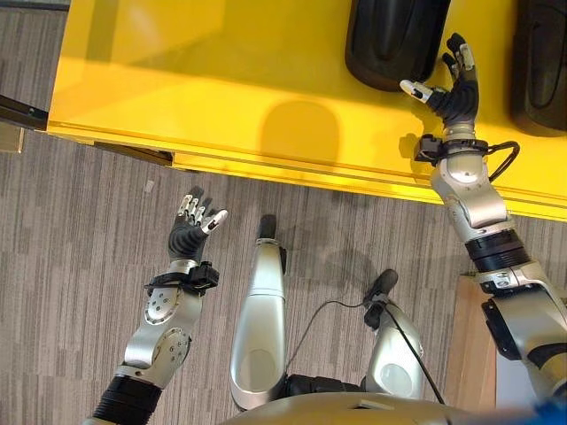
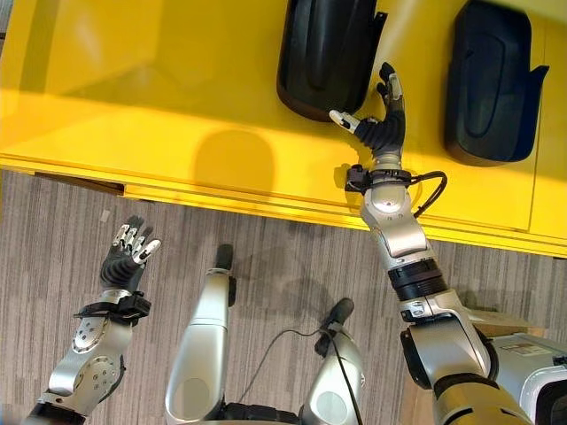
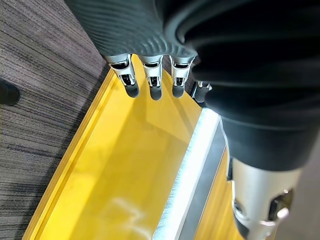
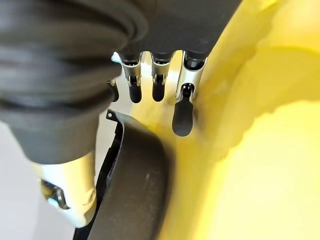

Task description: Move parts from the plastic box to the shelf.

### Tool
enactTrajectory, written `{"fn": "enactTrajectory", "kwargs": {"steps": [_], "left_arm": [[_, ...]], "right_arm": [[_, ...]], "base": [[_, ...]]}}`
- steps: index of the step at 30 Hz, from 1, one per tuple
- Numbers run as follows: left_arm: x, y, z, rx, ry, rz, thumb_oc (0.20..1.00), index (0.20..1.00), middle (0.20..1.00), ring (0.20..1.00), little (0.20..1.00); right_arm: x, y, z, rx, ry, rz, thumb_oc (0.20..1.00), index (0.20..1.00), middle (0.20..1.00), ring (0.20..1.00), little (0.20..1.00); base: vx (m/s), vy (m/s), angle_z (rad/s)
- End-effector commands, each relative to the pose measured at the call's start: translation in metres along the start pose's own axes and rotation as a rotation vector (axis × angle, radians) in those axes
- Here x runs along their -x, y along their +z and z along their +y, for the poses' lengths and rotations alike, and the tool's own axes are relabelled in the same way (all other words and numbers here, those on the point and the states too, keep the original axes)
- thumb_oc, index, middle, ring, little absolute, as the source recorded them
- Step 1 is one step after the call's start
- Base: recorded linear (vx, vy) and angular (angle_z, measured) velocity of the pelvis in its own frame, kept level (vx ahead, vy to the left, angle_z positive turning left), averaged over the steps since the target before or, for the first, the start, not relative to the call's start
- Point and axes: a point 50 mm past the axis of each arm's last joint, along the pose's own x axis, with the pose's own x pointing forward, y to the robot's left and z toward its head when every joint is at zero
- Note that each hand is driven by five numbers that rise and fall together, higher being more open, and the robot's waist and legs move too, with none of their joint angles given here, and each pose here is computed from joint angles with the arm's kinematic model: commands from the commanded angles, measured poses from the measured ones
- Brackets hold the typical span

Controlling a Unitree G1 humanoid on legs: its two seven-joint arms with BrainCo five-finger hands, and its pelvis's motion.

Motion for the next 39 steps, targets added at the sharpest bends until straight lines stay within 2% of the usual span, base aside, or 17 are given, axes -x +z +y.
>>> {"fn": "enactTrajectory", "kwargs": {"steps": [1,5,11,19,23,28,33,34,37,39], "left_arm": [[0.006,0.015,-0.002,-0.004,0.008,-0.100,1.000,1.000,1.000,1.000,1.000],[0.005,0.019,-0.003,-0.006,0.002,-0.119,1.000,1.000,1.000,1.000,1.000],[0.004,0.044,-0.010,-0.021,-0.021,-0.251,1.000,1.000,1.000,1.000,1.000],[0.011,0.066,-0.008,-0.071,-0.004,-0.371,1.000,1.000,1.000,1.000,1.000],[0.014,0.068,-0.005,-0.090,0.003,-0.384,1.000,1.000,1.000,1.000,1.000],[0.015,0.064,-0.005,-0.119,-0.014,-0.370,1.000,1.000,1.000,1.000,1.000],[0.014,0.064,-0.003,-0.157,-0.037,-0.368,1.000,1.000,1.000,1.000,1.000],[0.014,0.064,-0.003,-0.156,-0.037,-0.368,1.000,1.000,1.000,1.000,1.000],[0.012,0.066,-0.004,-0.180,-0.059,-0.368,1.000,1.000,1.000,1.000,1.000],[0.010,0.065,-0.006,-0.176,-0.071,-0.366,1.000,1.000,1.000,1.000,1.000]], "right_arm": [[-0.003,0.017,-0.032,0.056,-0.105,-0.103,1.000,1.000,1.000,1.000,1.000],[0.001,0.031,-0.039,0.060,-0.114,-0.176,1.000,1.000,1.000,1.000,1.000],[0.032,0.054,-0.043,-0.032,-0.067,-0.320,1.000,1.000,1.000,1.000,1.000],[0.064,0.059,-0.045,-0.082,-0.005,-0.368,1.000,1.000,1.000,1.000,1.000],[0.072,0.074,-0.047,0.006,0.037,-0.457,1.000,1.000,1.000,1.000,1.000],[0.071,0.100,-0.042,0.231,0.100,-0.633,1.000,1.000,1.000,1.000,1.000],[0.054,0.125,-0.035,0.546,0.150,-0.798,1.000,1.000,1.000,1.000,1.000],[0.054,0.125,-0.035,0.546,0.150,-0.798,1.000,1.000,1.000,1.000,1.000],[0.035,0.138,-0.030,0.781,0.173,-0.865,1.000,1.000,1.000,1.000,1.000],[0.021,0.134,-0.026,0.809,0.191,-0.822,1.000,1.000,1.000,1.000,1.000]], "base": [[0.00,0.000,0.00],[0.00,0.000,0.00],[0.00,-0.004,-0.01],[0.00,-0.015,-0.05],[-0.01,-0.003,-0.02],[-0.01,0.002,0.00],[0.01,-0.014,0.04],[0.00,-0.007,0.03],[0.00,-0.006,0.02],[0.00,-0.005,0.05]]}}
